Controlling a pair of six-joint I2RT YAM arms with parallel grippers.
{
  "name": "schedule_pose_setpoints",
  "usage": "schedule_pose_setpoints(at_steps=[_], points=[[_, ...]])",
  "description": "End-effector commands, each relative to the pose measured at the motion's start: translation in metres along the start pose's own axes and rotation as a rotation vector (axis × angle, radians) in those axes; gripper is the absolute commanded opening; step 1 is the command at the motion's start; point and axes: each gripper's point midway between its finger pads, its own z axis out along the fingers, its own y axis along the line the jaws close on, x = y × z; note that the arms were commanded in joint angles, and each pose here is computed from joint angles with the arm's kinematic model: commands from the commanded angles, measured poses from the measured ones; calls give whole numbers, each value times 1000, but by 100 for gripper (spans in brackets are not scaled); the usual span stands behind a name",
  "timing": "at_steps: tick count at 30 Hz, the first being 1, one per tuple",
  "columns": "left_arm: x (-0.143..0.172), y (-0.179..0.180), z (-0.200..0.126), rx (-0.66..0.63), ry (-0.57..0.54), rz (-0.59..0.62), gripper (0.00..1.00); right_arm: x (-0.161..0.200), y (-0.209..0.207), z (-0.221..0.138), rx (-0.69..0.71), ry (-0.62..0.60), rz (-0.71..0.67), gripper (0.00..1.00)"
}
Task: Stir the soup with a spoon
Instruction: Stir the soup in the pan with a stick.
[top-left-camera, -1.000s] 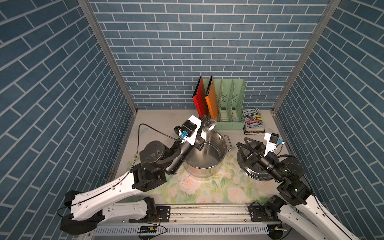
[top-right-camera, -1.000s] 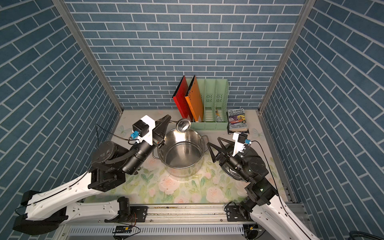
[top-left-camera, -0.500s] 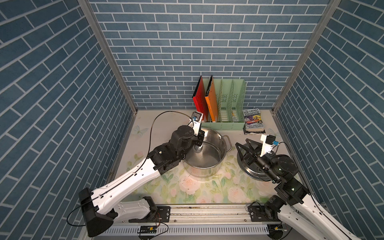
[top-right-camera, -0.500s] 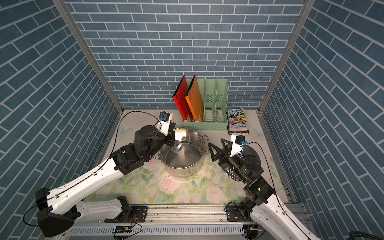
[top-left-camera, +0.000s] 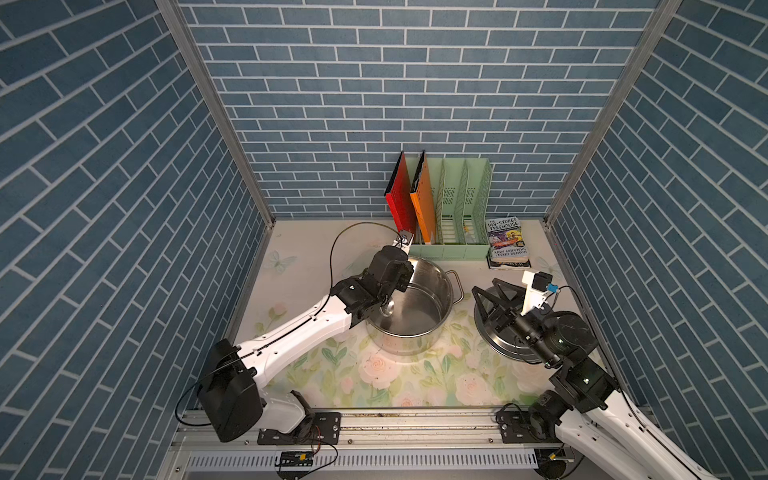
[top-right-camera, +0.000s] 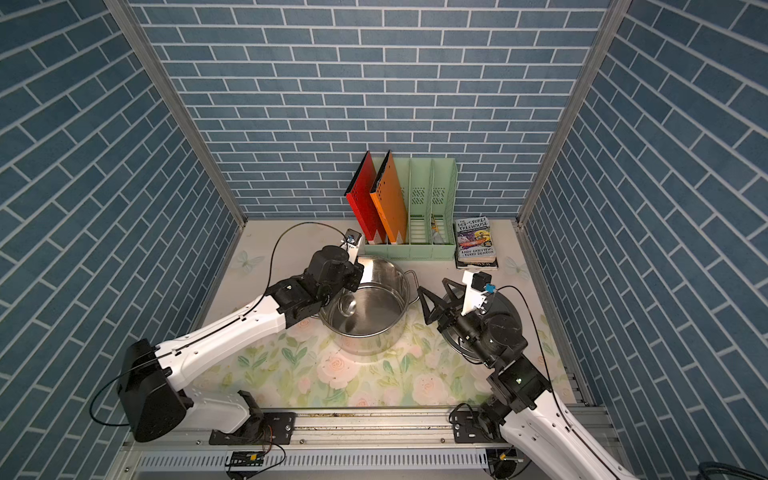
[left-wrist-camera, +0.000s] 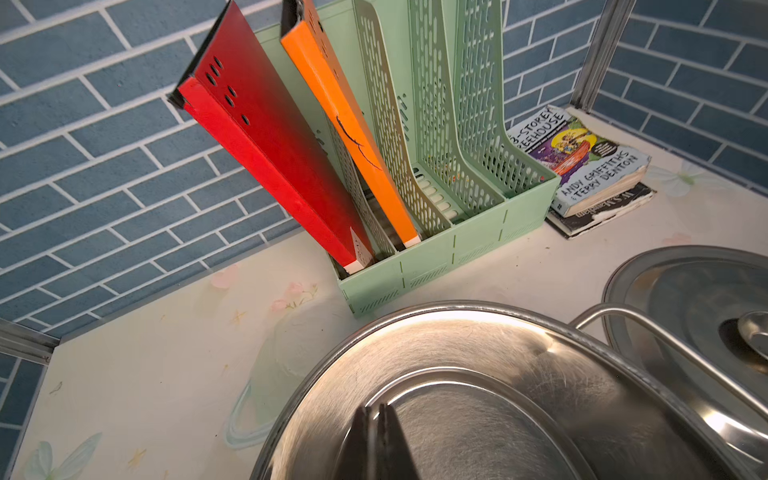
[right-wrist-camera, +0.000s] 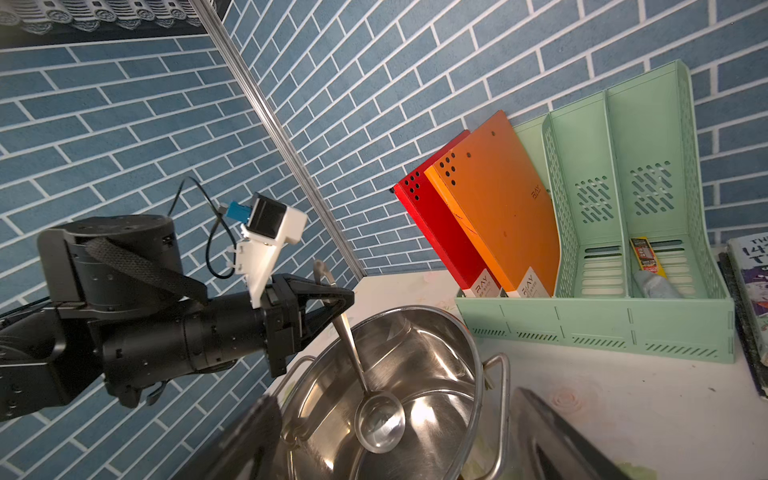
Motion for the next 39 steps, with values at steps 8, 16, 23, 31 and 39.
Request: schedule_pose_setpoints(at_steps=[8, 16, 23, 31, 39], points=[[-41, -33, 24, 124, -94, 3, 0, -12, 1, -12, 10, -49, -19, 90], [-57, -78, 21, 275, -148, 55, 0, -13, -2, -19, 26, -59, -16, 89], [-59, -111, -2, 360, -173, 102, 0, -12, -4, -21, 30, -63, -17, 89], [-43, -121, -34, 383, -172, 122, 0, -11, -3, -17, 26, -62, -17, 89], [-19, -101, -67, 356, -144, 95, 0, -8, -3, -10, 18, -48, -14, 89]])
